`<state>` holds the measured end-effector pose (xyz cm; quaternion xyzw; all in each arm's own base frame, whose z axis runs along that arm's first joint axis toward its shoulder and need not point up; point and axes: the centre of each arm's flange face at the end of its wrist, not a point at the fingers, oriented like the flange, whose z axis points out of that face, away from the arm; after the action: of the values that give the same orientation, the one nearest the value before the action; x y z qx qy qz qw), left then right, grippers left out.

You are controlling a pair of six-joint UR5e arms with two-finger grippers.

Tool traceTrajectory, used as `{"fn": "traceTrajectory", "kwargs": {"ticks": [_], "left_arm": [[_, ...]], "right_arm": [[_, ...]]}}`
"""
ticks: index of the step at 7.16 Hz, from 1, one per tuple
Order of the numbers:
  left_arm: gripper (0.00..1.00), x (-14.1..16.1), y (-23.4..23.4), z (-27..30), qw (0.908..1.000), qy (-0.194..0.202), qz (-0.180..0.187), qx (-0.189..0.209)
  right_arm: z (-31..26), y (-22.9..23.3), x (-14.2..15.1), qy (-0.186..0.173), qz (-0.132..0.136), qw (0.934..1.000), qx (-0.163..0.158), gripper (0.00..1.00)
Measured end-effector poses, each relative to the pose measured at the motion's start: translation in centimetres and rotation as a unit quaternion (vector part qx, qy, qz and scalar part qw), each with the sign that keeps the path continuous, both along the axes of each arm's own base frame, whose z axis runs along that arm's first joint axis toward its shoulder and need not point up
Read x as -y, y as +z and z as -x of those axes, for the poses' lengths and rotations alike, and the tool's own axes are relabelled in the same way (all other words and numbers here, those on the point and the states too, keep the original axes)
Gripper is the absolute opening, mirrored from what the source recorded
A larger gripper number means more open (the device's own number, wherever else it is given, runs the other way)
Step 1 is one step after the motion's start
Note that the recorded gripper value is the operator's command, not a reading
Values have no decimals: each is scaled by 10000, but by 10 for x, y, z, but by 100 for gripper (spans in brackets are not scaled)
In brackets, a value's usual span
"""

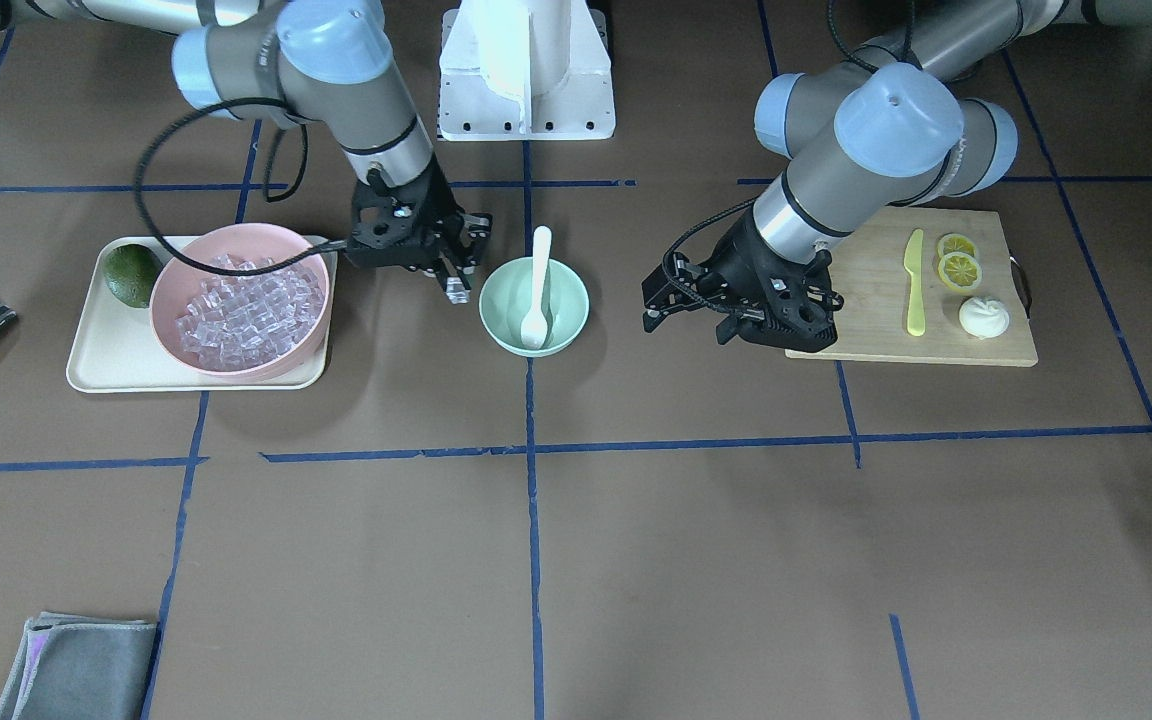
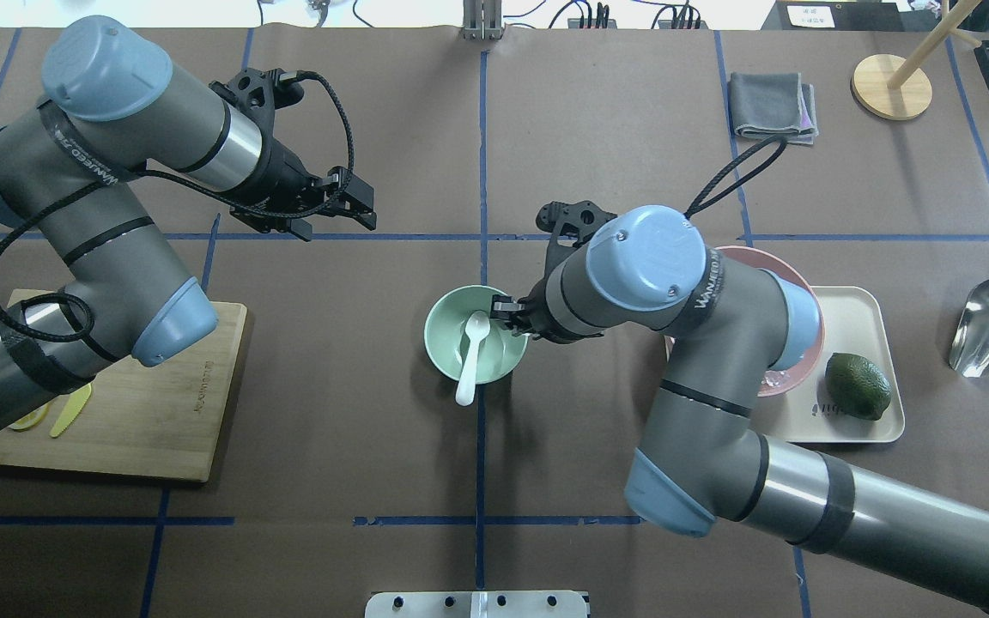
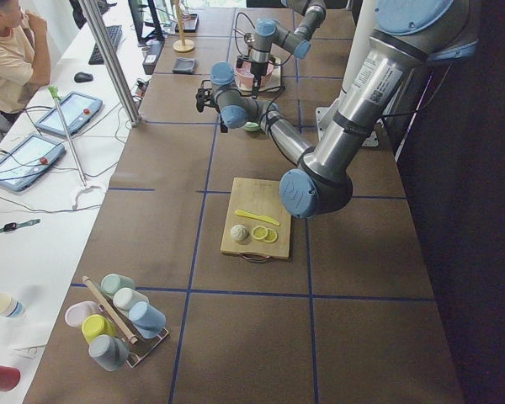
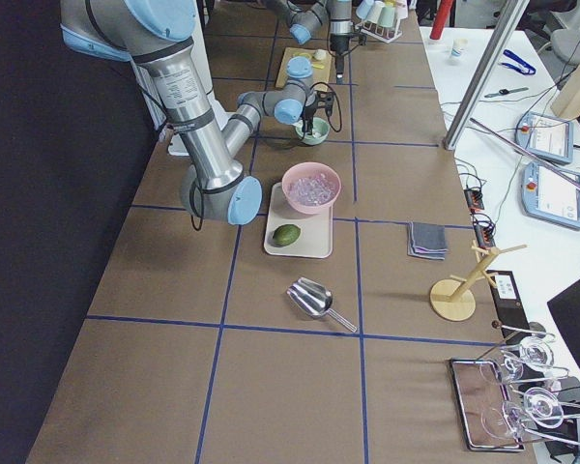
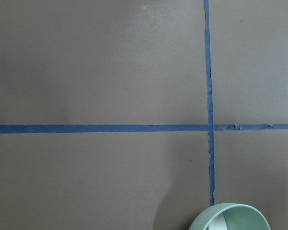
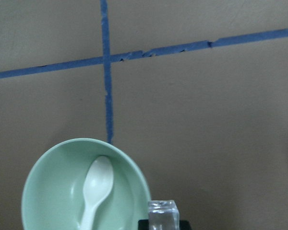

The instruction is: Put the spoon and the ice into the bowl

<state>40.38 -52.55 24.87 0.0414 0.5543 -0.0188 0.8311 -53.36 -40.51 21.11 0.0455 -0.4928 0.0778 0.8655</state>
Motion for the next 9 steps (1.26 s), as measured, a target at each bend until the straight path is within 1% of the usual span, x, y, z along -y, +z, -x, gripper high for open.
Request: {"fn": "traceTrajectory", "kwargs": {"ticks": [1,2,3,4,5,7,8,9], "left_arm": [[95,-1,5,1,10000,-1,-7,-6],[95,-2,10,3,10000,-1,-15,-12],[95,-3,13,3,10000,1,-20,-16],[95,-3,14,3,10000,3,-23,-18],[95,-3,14,3,10000,3,-27,-18],[95,-2,16,6,10000,-8,-49,-32],[95,-1,26,13,10000,-27,-72,-64],[95,-2,54,33,9999,14,-44,-128]], "right_arm": [[6,-8,-1,23,40,9999,89,27],[9,-13,-1,57,45,9999,152,37],[11,-16,-1,97,10,9997,213,63],[11,-16,-1,125,-17,9996,250,74],[13,-16,1,172,-17,9995,251,99],[12,-15,7,312,14,9992,244,100],[1,-15,17,392,30,9989,268,100],[-26,-10,35,439,111,9985,312,100]]}}
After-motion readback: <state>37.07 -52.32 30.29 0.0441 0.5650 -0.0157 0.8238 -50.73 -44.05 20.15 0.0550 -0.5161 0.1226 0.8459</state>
